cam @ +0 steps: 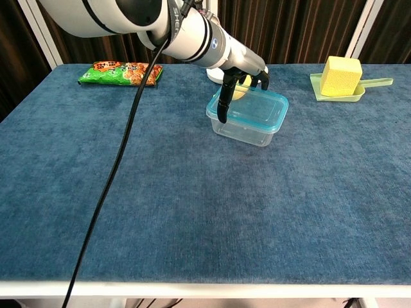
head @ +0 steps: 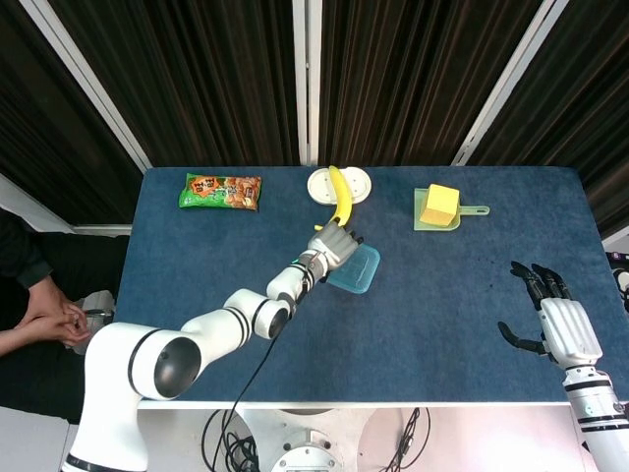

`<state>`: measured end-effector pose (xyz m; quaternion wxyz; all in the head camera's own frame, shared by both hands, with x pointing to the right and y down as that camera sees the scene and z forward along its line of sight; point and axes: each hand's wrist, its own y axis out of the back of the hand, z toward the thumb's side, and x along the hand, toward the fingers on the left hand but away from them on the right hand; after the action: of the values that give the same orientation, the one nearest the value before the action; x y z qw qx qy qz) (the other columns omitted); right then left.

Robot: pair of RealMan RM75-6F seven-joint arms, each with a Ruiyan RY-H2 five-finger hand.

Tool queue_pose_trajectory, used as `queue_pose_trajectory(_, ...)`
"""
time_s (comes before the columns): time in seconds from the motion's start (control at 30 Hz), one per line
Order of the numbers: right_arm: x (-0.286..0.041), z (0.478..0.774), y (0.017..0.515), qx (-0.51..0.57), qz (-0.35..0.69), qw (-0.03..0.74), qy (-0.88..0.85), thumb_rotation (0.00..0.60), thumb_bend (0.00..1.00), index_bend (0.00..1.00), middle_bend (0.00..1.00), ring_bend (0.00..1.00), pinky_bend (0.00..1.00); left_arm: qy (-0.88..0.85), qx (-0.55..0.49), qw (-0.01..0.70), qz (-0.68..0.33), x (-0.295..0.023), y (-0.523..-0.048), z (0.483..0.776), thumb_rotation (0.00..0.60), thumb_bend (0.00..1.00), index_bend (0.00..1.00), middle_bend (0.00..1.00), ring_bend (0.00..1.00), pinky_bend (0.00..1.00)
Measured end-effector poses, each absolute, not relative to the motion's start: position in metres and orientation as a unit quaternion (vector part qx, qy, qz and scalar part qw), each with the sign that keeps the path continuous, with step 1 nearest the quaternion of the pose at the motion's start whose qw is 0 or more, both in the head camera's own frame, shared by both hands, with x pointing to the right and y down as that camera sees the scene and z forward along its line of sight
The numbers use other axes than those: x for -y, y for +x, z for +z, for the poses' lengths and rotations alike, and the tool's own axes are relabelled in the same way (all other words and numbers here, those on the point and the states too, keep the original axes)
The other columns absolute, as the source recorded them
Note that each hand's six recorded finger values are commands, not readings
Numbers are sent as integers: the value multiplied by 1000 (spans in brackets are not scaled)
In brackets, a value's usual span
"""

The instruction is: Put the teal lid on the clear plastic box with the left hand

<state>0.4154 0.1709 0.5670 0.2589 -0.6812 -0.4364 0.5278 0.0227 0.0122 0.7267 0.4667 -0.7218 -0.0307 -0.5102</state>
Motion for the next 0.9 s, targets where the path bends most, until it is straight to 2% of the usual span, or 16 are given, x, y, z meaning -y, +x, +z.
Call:
queue_pose_trajectory(0.57,-171,568,417,437,526,258,-682,600,224,0,155,0,0,-714,44,469,-518,-19,28,732,600,218,298,243,145,106)
queue_pose_trajectory(0.63,-171,568,417,438,526,258,-682,600,224,0,155,0,0,-714,46,467,-519,-19,28,732,600,207,244,209,116,101)
queue_pose_trajectory(0.7,-171,568,418,438,526,257,-682,600,223,0,155,0,0,-714,48,464,-522,-20,27,733,600,175,143,130,46,88)
queue_pose_trajectory(0.8,-171,568,417,438,525,257,-683,600,224,0,155,0,0,-716,54,456,-526,-22,26,732,600,133,39,28,0,74)
queue_pose_trajectory(0.9,-172,567,417,439,524,258,-683,600,223,0,156,0,0,-717,52,451,-530,-23,24,731,600,112,3,0,0,65)
